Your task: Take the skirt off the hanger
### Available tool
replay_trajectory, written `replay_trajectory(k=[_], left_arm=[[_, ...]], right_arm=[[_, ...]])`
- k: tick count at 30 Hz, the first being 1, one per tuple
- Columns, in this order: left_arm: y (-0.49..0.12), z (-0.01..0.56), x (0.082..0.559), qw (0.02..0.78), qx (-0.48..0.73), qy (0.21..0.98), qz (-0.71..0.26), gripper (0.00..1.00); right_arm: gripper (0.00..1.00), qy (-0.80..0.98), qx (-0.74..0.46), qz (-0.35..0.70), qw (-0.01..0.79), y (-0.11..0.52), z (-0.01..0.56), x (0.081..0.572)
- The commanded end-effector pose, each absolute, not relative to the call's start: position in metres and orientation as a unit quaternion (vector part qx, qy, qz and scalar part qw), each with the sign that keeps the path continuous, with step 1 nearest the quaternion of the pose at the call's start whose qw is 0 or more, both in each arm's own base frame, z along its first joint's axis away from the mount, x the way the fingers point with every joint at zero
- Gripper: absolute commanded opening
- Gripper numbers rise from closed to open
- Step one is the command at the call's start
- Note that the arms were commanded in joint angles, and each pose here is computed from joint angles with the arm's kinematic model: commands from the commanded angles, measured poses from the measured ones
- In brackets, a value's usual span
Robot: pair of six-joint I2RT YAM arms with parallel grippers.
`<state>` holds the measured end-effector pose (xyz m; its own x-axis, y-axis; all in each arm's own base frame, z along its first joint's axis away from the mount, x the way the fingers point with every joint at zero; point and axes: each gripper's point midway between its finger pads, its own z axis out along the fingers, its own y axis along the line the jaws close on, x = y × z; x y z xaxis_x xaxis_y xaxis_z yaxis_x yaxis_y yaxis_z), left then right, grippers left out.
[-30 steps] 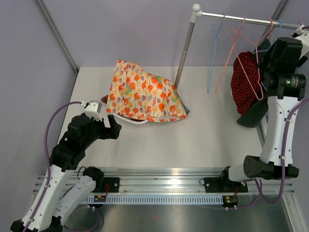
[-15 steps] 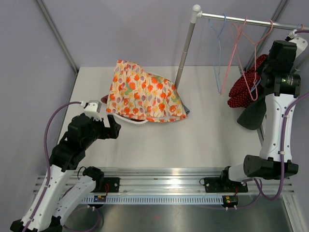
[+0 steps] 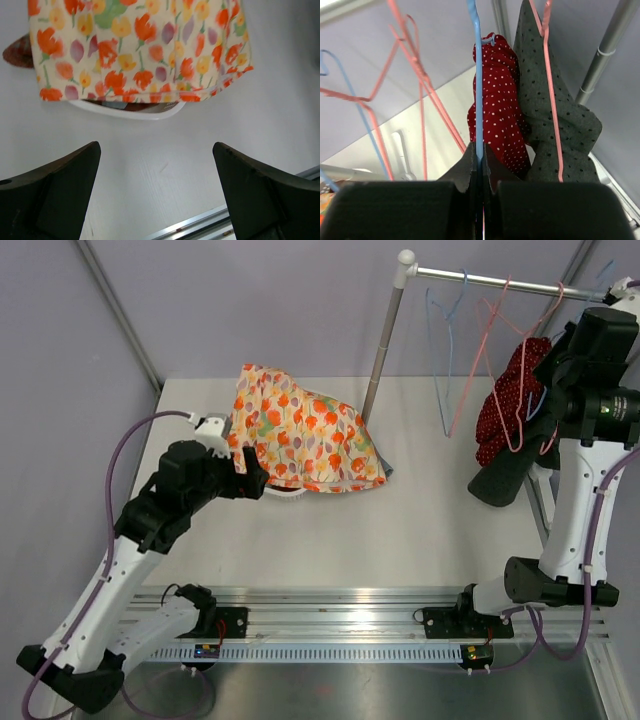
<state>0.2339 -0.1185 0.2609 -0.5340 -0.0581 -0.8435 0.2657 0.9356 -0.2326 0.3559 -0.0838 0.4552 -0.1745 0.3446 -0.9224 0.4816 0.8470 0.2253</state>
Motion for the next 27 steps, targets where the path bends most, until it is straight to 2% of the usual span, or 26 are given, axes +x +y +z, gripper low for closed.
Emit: replay_trajectory(k=[1, 7, 8, 10, 12, 13, 15, 16, 18, 27], left_arm=[[-0.152, 0.331, 0.259, 0.549, 0.074, 0.804, -0.217, 0.99], [-0.23, 0.359, 0.265, 0.54, 0.155, 0.765, -0.313, 0.99], [-0.245, 0.38, 0.263, 0.553, 0.174, 0.741, -0.339, 0.99], [-0.291, 0.382, 0.25, 0.536, 0.237, 0.72, -0.372, 0.99], [-0.332, 0.413, 0.224, 0.545, 0.302, 0.668, -0.407, 0.99], [-0.36, 0.398, 0.222, 0.521, 0.333, 0.668, -0.414, 0.99], [-0.398, 0.426, 0.194, 0.522, 0.379, 0.616, -0.452, 0.99], [-0.42, 0.42, 0.19, 0.508, 0.396, 0.608, -0.463, 0.99], [-0.446, 0.445, 0.172, 0.512, 0.406, 0.561, -0.508, 0.99], [-0.519, 0.451, 0.131, 0.497, 0.426, 0.462, -0.598, 0.99]], right_arm=[[0.0, 0.707, 0.257, -0.061, 0.656, -0.08, 0.518, 0.348], [0.0, 0.692, 0.262, -0.06, 0.67, -0.078, 0.53, 0.318], [0.0, 0.689, 0.262, -0.06, 0.673, -0.078, 0.531, 0.313], [0.0, 0.678, 0.262, -0.058, 0.685, -0.077, 0.537, 0.292], [0.0, 0.677, 0.259, -0.055, 0.687, -0.074, 0.533, 0.275], [0.0, 0.682, 0.258, -0.056, 0.682, -0.073, 0.527, 0.271], [0.0, 0.673, 0.26, -0.052, 0.69, -0.071, 0.53, 0.25], [0.0, 0.681, 0.261, -0.052, 0.682, -0.071, 0.521, 0.245], [0.0, 0.678, 0.263, -0.042, 0.686, -0.066, 0.521, 0.225], [0.0, 0.701, 0.238, 0.095, 0.666, -0.013, 0.492, 0.174]])
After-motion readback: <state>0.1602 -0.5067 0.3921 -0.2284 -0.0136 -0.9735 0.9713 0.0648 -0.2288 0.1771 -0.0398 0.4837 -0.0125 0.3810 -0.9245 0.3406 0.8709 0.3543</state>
